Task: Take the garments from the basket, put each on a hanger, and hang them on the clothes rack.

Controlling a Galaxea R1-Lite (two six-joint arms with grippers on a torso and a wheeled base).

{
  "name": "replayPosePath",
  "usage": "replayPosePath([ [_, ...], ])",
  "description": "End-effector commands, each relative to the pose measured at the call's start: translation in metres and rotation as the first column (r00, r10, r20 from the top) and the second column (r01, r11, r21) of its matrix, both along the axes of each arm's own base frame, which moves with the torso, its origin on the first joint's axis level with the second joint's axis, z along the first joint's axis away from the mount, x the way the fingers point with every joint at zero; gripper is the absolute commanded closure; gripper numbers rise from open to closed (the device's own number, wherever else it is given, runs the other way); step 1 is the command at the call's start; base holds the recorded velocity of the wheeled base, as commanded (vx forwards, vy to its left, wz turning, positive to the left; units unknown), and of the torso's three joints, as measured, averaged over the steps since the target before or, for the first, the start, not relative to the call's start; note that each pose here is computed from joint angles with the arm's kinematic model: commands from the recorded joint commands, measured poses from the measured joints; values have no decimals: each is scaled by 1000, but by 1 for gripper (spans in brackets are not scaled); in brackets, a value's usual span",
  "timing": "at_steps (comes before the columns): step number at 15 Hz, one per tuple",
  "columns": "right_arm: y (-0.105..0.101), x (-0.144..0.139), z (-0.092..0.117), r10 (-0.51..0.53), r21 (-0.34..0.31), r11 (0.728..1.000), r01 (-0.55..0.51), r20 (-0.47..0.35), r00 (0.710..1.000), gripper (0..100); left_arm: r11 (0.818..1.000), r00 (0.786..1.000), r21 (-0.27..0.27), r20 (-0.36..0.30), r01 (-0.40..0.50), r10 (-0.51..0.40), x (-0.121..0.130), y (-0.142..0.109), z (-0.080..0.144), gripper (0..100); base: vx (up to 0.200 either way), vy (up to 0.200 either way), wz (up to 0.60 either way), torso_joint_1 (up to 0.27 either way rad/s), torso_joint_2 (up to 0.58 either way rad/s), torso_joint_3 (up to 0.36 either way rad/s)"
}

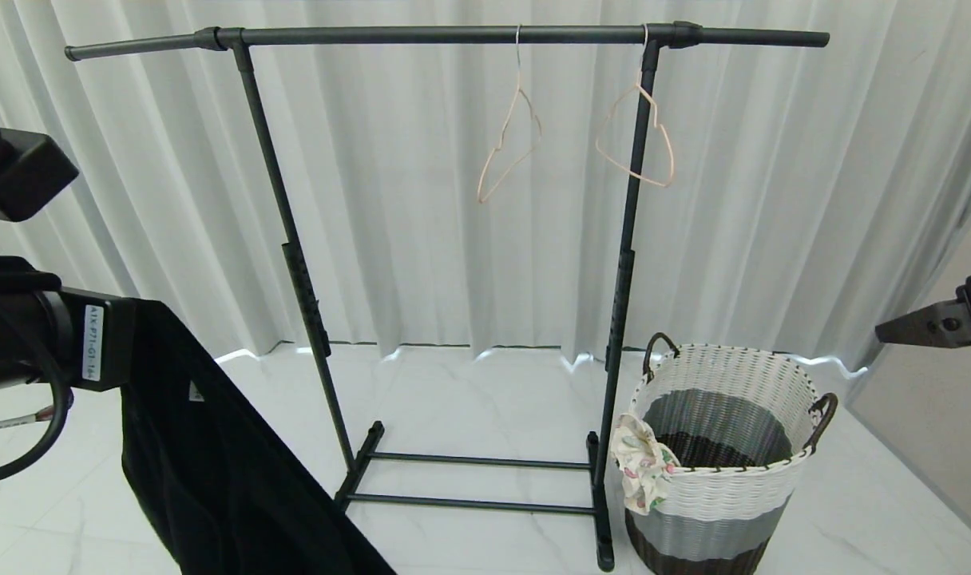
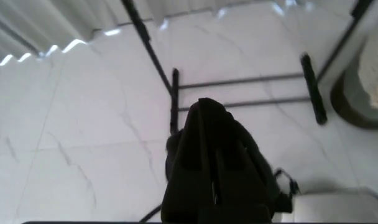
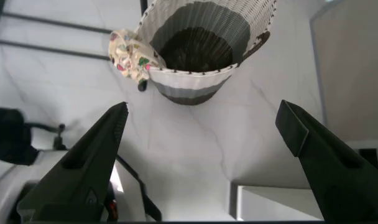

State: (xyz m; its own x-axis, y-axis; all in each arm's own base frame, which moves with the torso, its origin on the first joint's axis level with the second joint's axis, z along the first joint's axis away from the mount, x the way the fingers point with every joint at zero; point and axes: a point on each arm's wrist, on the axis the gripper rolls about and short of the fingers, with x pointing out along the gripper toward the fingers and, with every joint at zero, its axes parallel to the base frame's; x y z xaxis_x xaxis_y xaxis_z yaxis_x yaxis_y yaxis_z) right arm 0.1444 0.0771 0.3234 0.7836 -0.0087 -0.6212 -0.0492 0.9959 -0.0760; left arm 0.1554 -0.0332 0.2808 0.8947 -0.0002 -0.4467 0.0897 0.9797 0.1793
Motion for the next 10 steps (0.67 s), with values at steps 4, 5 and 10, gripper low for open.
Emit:
replayPosePath([
  [4, 0, 5, 3, 7, 52, 999, -8, 25, 1000, 0, 995, 995, 29, 24, -96, 95, -1, 5, -31, 100, 0, 0, 0, 12, -24, -23],
  [5, 1, 6, 4, 7, 59, 998, -10, 35, 999, 0, 995, 995, 33, 20, -94, 93, -2, 6, -32, 100, 0, 0, 0, 80, -290, -203],
  [10, 2, 8, 7, 6, 78, 997, -11, 71, 997, 0, 995, 995, 30, 33, -94, 93, -6, 6, -31, 100, 0, 0, 0, 141, -414, -269],
])
